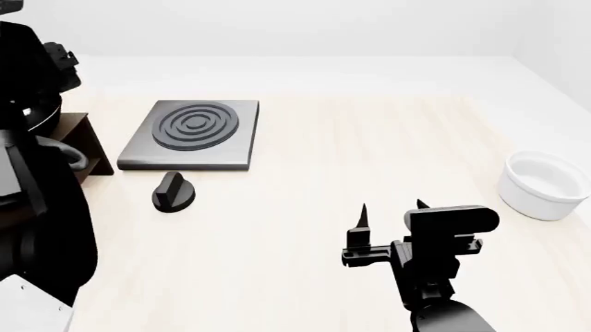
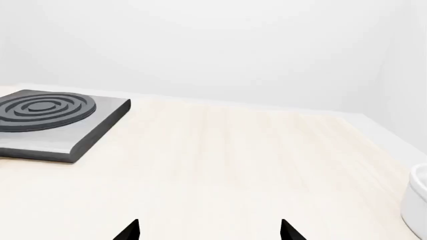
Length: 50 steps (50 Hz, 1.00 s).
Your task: Put the frying pan on top of the cabinet.
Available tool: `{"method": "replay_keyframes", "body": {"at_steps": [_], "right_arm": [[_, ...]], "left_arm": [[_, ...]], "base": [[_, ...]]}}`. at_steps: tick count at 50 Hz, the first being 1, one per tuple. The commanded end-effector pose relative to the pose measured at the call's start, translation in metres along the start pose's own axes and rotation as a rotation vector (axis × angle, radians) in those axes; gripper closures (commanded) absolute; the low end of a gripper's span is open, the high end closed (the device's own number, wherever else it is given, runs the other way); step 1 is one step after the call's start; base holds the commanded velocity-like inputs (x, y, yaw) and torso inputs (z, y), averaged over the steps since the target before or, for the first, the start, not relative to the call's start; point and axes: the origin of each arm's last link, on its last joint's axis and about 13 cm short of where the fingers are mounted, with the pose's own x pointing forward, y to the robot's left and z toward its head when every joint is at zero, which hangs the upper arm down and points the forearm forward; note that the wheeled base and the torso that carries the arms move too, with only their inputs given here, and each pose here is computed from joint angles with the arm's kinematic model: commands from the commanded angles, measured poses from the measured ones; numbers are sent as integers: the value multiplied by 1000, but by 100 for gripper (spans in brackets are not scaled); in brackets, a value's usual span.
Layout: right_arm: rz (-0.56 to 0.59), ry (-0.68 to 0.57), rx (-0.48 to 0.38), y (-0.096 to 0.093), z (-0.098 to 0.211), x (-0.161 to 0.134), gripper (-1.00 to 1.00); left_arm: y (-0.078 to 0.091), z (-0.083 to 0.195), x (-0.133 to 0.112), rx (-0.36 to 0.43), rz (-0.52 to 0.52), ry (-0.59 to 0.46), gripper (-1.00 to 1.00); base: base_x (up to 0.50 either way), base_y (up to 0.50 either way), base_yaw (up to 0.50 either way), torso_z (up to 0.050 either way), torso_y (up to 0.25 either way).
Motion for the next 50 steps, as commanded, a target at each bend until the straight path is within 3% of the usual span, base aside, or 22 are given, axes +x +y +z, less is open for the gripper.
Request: {"method": "replay_keyframes", "body": {"at_steps": [1, 9, 13, 15, 16, 17, 20, 21, 25, 26, 31, 32, 33, 35, 37, 39, 40, 41, 42, 43, 46, 50], "right_arm": [[2, 0, 0, 0, 0, 0, -100], [3, 0, 0, 0, 0, -1, -100], [2, -1, 2, 0, 1, -1, -100], [1, -4, 2, 0, 1, -2, -100], [1, -4, 2, 0, 1, -2, -100], [1, -7, 2, 0, 2, -2, -100], [1, -12, 2, 0, 2, -4, -100], [2, -16, 2, 0, 3, -5, -100], [3, -20, -2, 0, 3, -5, -100], [1, -28, -2, -1, 4, -5, -100], [3, -52, 3, -1, 6, -8, -100], [3, -52, 3, -1, 6, -8, -100], [4, -58, 1, -1, 6, -9, -100], [6, -67, 2, -1, 7, -10, -100], [8, -74, 4, -1, 8, -10, -100], [6, -78, 4, -1, 8, -11, -100], [5, -80, 4, -2, 8, -11, -100], [3, -85, 5, -2, 9, -11, -100], [2, -86, 6, -2, 9, -11, -100], [1, -89, 5, -3, 9, -11, -100], [-2, -102, 6, -4, 10, -12, -100], [-2, -106, -9, -2, 9, -11, -100]], "left_arm": [[11, 15, -31, -13, -39, -143, -100], [15, 8, -47, 3, -104, -197, -100], [19, -2, -68, 44, -230, -241, -100], [24, -11, -83, 68, -381, -245, -100], [25, -11, -84, 68, -381, -245, -100], [38, -14, -73, 57, -299, -232, -100], [50, -33, -89, 34, -232, -264, -100], [56, -50, -99, 26, -286, -293, -100], [80, -93, -134, 99, -820, -319, -100], [86, -103, -136, 107, -896, -333, -100], [107, -147, -139, 100, -970, -417, -100], [106, -148, -137, 100, -970, -417, -100], [111, -163, -137, 108, -1037, -381, -100], [112, -184, -134, 104, -1082, -367, -100], [107, -196, -123, 92, -1027, -366, -100], [103, -206, -119, 96, -1068, -326, -100], [101, -209, -116, 97, -1073, -291, -100], [95, -208, -116, 105, -1010, -349, -100], [96, -209, -116, 106, -1036, -364, -100], [96, -211, -116, 125, -1072, -309, -100], [96, -213, -118, 123, -1057, -360, -100], [96, -214, -119, 124, -1093, -338, -100]], "base": [[0, 0, 0, 0, 0], [0, 0, 0, 0, 0], [0, 0, 0, 0, 0], [0, 0, 0, 0, 0], [0, 0, 0, 0, 0], [0, 0, 0, 0, 0], [0, 0, 0, 0, 0], [0, 0, 0, 0, 0], [0, 0, 0, 0, 0], [0, 0, 0, 0, 0], [0, 0, 0, 0, 0], [0, 0, 0, 0, 0], [0, 0, 0, 0, 0], [0, 0, 0, 0, 0], [0, 0, 0, 0, 0], [0, 0, 0, 0, 0], [0, 0, 0, 0, 0], [0, 0, 0, 0, 0], [0, 0, 0, 0, 0], [0, 0, 0, 0, 0], [0, 0, 0, 0, 0], [0, 0, 0, 0, 0]]}}
